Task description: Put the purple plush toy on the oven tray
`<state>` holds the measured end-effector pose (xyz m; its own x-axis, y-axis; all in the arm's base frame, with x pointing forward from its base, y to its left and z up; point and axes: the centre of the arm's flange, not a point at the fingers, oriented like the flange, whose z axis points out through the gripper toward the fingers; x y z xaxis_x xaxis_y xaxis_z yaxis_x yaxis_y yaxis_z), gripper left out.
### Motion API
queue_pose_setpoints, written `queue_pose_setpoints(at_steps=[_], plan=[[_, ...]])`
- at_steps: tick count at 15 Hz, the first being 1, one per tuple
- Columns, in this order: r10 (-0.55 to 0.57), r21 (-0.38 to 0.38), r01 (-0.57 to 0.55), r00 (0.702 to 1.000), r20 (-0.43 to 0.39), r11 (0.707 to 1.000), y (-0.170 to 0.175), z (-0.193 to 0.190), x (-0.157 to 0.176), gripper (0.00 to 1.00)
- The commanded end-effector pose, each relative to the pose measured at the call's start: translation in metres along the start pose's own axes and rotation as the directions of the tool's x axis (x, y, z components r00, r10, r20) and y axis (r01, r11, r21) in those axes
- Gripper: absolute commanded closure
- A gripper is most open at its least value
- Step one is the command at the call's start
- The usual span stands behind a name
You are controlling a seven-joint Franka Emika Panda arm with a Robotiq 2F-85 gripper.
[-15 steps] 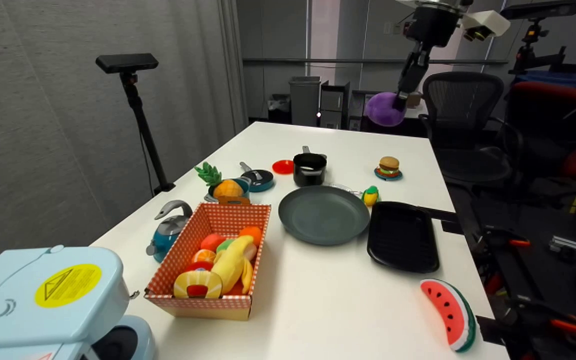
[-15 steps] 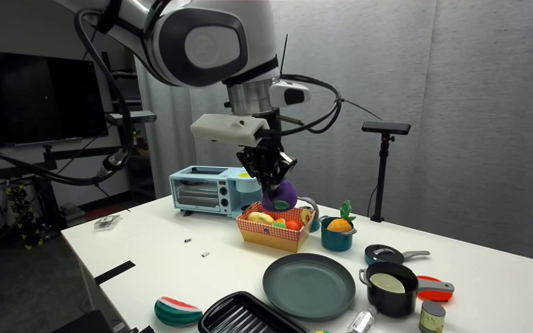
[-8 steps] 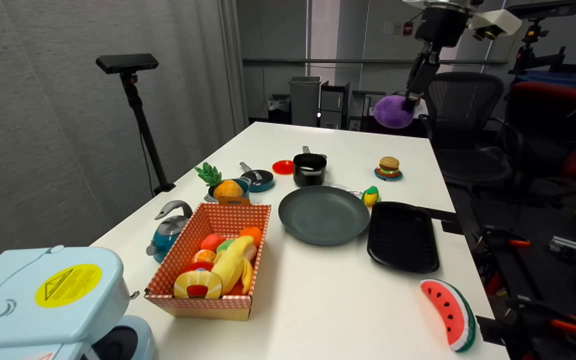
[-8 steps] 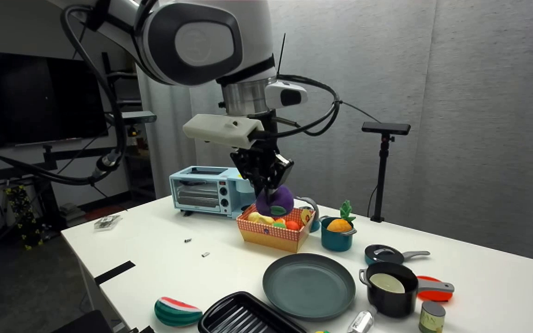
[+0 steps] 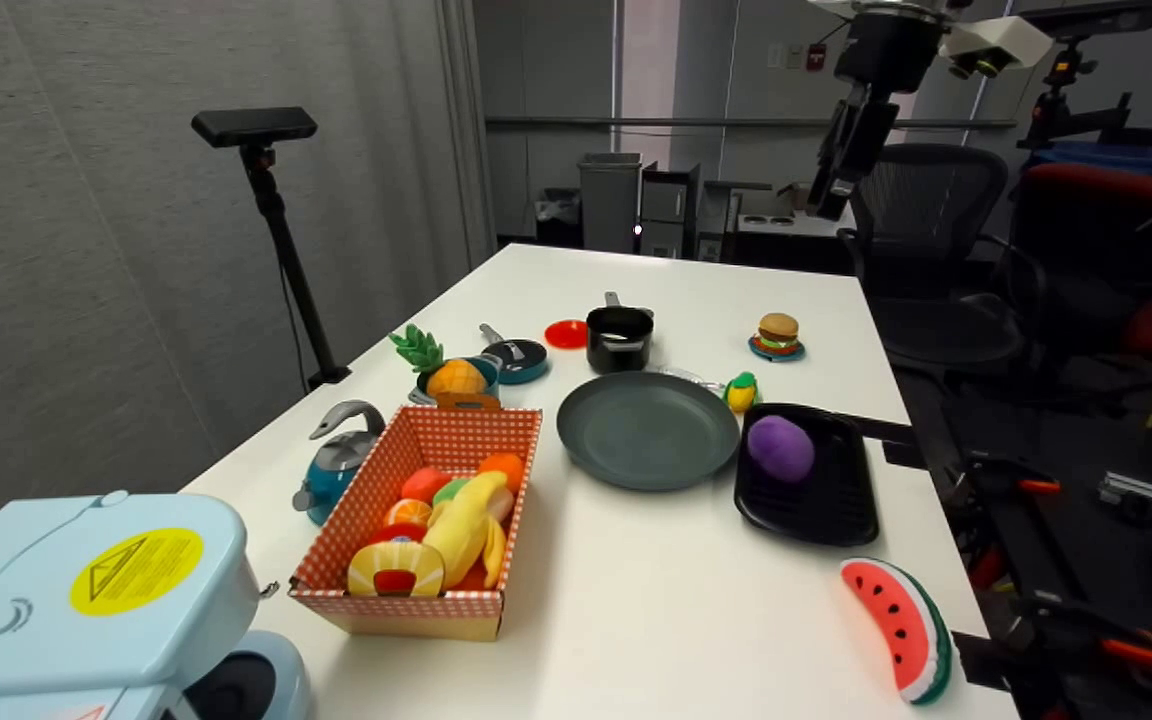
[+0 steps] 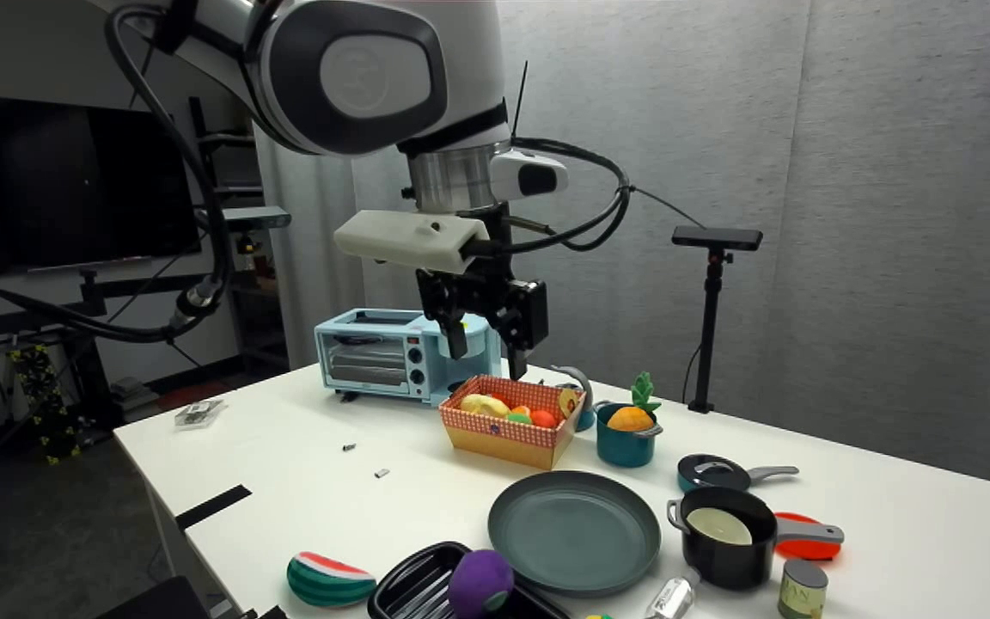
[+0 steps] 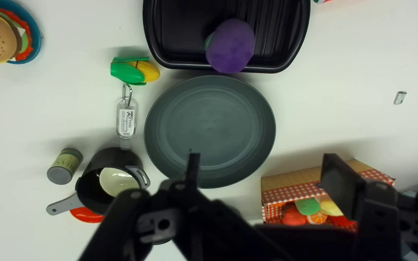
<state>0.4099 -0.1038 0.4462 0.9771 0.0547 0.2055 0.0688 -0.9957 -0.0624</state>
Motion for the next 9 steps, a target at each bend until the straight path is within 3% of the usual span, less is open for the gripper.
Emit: queue_pose_setpoints(at_steps=[1, 9], plan=[[-0.023, 0.008, 0.023, 1.000, 0.003, 1.000, -0.001, -0.011, -0.014, 0.00], [-0.005, 0.003, 0.005, 1.000, 0.005, 1.000, -0.001, -0.001, -0.002, 0.00]])
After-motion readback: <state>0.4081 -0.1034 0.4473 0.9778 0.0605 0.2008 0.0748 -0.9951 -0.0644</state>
